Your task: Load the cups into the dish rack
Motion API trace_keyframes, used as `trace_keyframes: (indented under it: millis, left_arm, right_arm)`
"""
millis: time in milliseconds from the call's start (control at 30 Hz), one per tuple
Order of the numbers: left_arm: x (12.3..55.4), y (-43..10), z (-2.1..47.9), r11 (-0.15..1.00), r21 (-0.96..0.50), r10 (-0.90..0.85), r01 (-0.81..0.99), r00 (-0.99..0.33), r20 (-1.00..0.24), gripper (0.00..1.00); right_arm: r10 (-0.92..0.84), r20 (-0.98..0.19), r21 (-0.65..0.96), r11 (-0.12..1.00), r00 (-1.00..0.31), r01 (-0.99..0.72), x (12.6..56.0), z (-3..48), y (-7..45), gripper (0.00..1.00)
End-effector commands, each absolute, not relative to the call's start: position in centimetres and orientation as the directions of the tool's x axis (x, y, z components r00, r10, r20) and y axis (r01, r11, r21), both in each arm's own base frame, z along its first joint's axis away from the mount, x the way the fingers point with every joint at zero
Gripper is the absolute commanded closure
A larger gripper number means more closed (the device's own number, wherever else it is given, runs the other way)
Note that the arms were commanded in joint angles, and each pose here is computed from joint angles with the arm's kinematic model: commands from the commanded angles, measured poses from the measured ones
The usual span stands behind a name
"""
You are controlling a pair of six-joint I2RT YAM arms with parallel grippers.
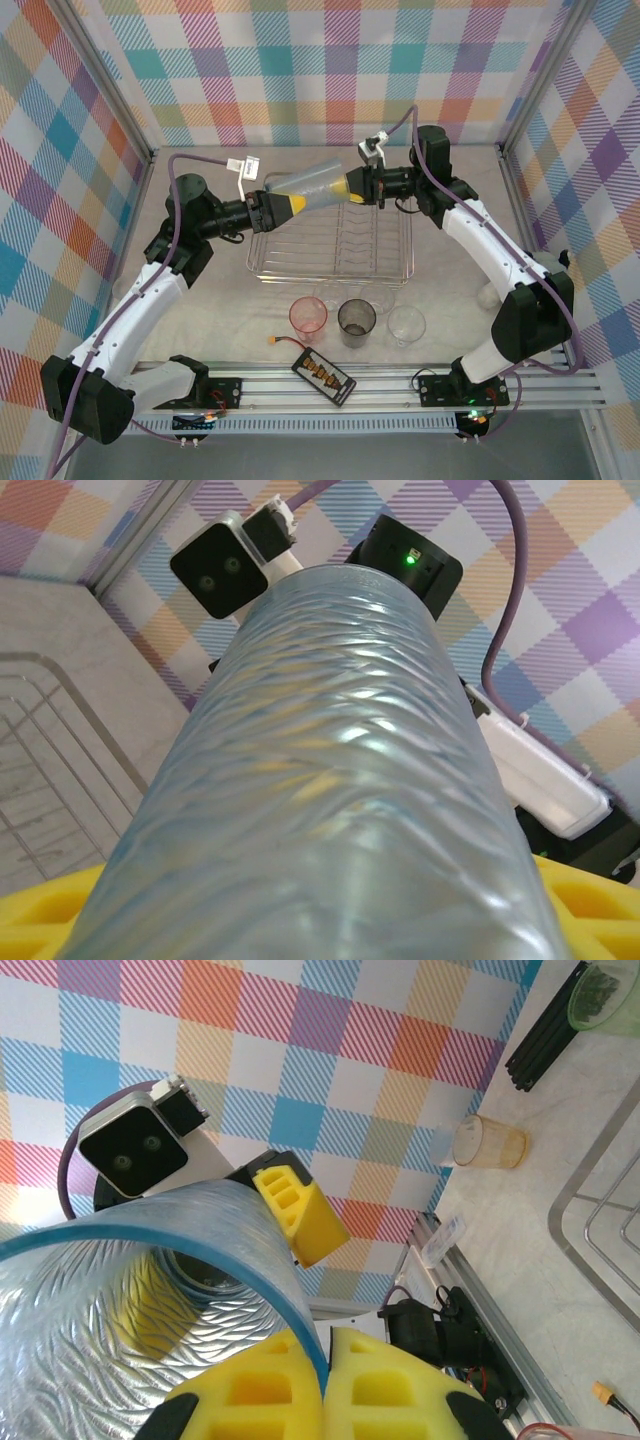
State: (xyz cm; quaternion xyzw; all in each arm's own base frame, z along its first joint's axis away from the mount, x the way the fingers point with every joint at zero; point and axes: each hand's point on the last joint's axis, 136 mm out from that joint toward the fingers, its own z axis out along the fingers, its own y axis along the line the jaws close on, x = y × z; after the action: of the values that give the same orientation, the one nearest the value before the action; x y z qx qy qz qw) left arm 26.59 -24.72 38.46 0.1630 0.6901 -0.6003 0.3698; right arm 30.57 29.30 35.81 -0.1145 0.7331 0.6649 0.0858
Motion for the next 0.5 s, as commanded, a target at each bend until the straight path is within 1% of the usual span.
trace_keyframes:
  millis: [0, 33, 67, 133, 167, 200, 233, 333, 400, 467]
  left_arm:
    - [25.2, -24.5, 40.8, 0.201, -0.628, -0.227, 0.752, -0.588, -0.777, 0.57]
    - [25.2, -24.5, 40.8, 0.205, -0.627, -0.23, 0.752, -0.586, -0.777, 0.73]
    - [25.2, -24.4, 40.8, 0.213, -0.626, -0.231, 0.751, -0.583, -0.779, 0.82]
    - [25.4, -24.2, 40.6, 0.233, -0.625, -0.235, 0.745, -0.581, -0.779, 0.84]
    - [25.4, -24.1, 40.4, 0.253, -0.624, -0.234, 0.739, -0.579, -0.781, 0.86]
    - [25.5, -23.9, 40.1, 0.275, -0.625, -0.232, 0.731, -0.58, -0.781, 0.88]
    - [25.7, -23.6, 39.6, 0.313, -0.622, -0.226, 0.718, -0.579, -0.783, 0.91]
    - [27.0, -21.8, 37.2, 0.49, -0.629, -0.234, 0.604, -0.604, -0.762, 0.93]
    - [27.4, -20.3, 35.1, 0.604, -0.619, -0.218, 0.501, -0.644, -0.733, 1.0]
    - [27.8, -18.7, 33.3, 0.706, -0.586, -0.198, 0.397, -0.684, -0.702, 1.0]
  right_arm:
    - [-0.039, -0.254, 0.959, 0.119, -0.967, -0.256, 31.4, 34.4, 29.8, 0.96]
    - [-0.043, -0.254, 0.959, 0.119, -0.966, -0.257, 31.4, 34.3, 29.8, 0.86]
    - [-0.042, -0.261, 0.956, 0.124, -0.964, -0.264, 31.3, 34.3, 29.8, 0.76]
    - [-0.039, -0.273, 0.949, 0.154, -0.961, -0.276, 31.3, 34.2, 29.6, 0.63]
    - [-0.033, -0.275, 0.943, 0.186, -0.961, -0.276, 31.2, 33.9, 29.4, 0.52]
    - [-0.027, -0.286, 0.932, 0.224, -0.958, -0.284, 31.3, 33.6, 29.1, 0.48]
    - [-0.014, -0.298, 0.913, 0.286, -0.954, -0.289, 31.4, 33.0, 28.4, 0.47]
    - [0.047, -0.313, 0.813, 0.531, -0.949, -0.241, 32.3, 30.2, 25.0, 0.45]
    - [0.089, -0.324, 0.674, 0.72, -0.942, -0.164, 33.1, 27.6, 21.3, 0.45]
    - [0.085, -0.329, 0.457, 0.886, -0.94, -0.08, 33.3, 24.5, 17.0, 0.45]
